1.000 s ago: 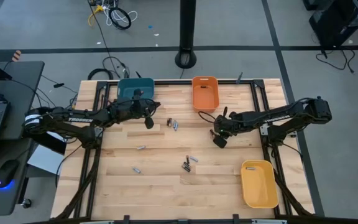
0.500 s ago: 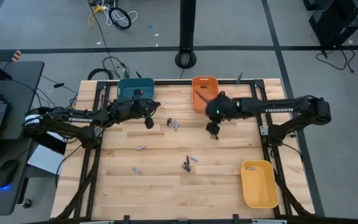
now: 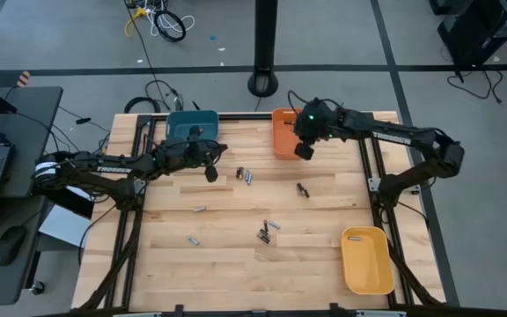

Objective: Sort batteries
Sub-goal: Put the small black battery into the orange bin

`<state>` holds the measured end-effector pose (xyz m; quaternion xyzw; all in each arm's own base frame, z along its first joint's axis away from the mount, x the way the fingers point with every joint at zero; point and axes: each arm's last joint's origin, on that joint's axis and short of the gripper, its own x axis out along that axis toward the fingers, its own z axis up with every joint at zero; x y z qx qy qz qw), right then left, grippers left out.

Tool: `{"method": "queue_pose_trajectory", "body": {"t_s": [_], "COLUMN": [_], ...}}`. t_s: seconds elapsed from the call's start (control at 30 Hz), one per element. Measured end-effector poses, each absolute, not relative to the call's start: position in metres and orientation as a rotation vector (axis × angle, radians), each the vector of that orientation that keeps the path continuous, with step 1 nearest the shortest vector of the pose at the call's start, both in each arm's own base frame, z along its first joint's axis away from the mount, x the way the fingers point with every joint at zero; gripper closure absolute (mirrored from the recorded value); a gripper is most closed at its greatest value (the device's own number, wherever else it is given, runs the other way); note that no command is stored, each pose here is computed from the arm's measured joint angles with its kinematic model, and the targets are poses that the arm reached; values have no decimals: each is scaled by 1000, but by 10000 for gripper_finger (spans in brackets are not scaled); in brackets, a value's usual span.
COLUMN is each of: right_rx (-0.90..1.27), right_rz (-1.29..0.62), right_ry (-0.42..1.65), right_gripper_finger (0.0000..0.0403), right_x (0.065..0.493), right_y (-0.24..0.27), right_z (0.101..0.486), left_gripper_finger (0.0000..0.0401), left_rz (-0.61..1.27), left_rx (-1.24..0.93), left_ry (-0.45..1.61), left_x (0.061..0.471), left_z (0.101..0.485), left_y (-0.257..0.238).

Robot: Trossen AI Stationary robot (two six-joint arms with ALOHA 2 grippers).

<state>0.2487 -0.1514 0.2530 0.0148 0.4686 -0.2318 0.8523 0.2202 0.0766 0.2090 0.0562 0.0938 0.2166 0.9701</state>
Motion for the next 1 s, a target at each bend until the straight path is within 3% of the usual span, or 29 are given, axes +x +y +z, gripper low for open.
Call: {"method": "queue_pose_trajectory", "body": {"t_s": [0.5,1.0], "right_rx": [-59,-67], "right_rz": [-304,-182], "right_ry": [1281,1428], "right_gripper_finger": [355,355], "right_x": [305,310], "right_y": [-197,-219], "right_z": [212,154], "left_gripper_finger": [366,366], "left_rz": [436,435], "left_rx": [134,138], "left_ry": [191,196], "left_x": [220,220], "left_z": [209,209], "left_y": [77,77]}}
